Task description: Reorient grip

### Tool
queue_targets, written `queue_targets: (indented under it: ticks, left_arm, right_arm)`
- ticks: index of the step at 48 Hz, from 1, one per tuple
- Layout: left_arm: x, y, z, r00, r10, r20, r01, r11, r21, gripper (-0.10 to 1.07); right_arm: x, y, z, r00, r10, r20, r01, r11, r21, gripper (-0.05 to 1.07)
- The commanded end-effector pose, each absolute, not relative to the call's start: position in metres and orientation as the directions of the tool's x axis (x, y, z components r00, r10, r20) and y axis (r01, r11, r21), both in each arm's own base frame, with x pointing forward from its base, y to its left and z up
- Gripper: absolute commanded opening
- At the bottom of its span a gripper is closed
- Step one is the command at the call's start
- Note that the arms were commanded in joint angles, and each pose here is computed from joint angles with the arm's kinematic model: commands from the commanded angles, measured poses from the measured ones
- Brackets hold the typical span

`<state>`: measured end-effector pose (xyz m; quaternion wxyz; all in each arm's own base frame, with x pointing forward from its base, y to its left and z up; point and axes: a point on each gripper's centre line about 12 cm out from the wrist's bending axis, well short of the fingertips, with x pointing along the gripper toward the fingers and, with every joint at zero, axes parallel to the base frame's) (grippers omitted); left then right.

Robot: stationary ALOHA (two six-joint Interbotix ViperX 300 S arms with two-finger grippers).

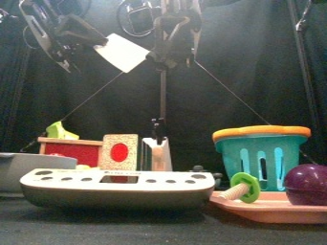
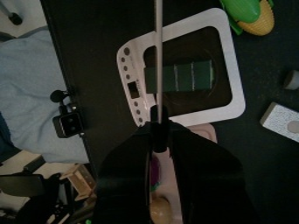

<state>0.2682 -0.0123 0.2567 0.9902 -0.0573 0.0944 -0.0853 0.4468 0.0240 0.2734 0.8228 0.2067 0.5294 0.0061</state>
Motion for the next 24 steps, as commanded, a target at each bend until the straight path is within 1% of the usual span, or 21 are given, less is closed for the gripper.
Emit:
queue_targets:
  ticks: [1, 6, 10, 13, 18, 20, 24]
  left_arm:
    - [0.272, -0.013, 0.267, 0.971, -0.189, -0.145, 0.171, 0.977, -0.124, 0.67]
    - [0.272, -0.014, 0.267, 0.971, -0.196, -0.140, 0.179, 0.976, -0.123, 0.56]
    - [0.271, -0.015, 0.267, 0.970, -0.199, -0.136, 0.183, 0.975, -0.123, 0.46]
    - [0.271, -0.015, 0.266, 0.970, -0.198, -0.141, 0.181, 0.976, -0.124, 0.37]
    - [0.268, -0.015, 0.258, 0.967, -0.199, -0.160, 0.180, 0.975, -0.129, 0.27]
    - [0.266, -0.015, 0.255, 0.965, -0.200, -0.168, 0.179, 0.975, -0.130, 0.25]
    - [0.262, -0.015, 0.246, 0.962, -0.199, -0.189, 0.175, 0.975, -0.139, 0.25]
  right_arm:
    - [0.448, 0.024, 0.292, 0.482, 0.231, -0.846, 0.190, 0.914, 0.358, 0.48]
    - [0.448, 0.024, 0.290, 0.479, 0.231, -0.847, 0.191, 0.914, 0.357, 0.48]
    - [0.447, 0.024, 0.291, 0.479, 0.229, -0.847, 0.191, 0.915, 0.356, 0.48]
    - [0.447, 0.023, 0.289, 0.477, 0.227, -0.849, 0.195, 0.915, 0.354, 0.48]
    - [0.444, 0.023, 0.288, 0.472, 0.222, -0.853, 0.198, 0.916, 0.348, 0.48]
    - [0.442, 0.022, 0.288, 0.475, 0.215, -0.853, 0.202, 0.917, 0.344, 0.48]
    - [0.437, 0.021, 0.290, 0.487, 0.204, -0.849, 0.205, 0.919, 0.338, 0.48]
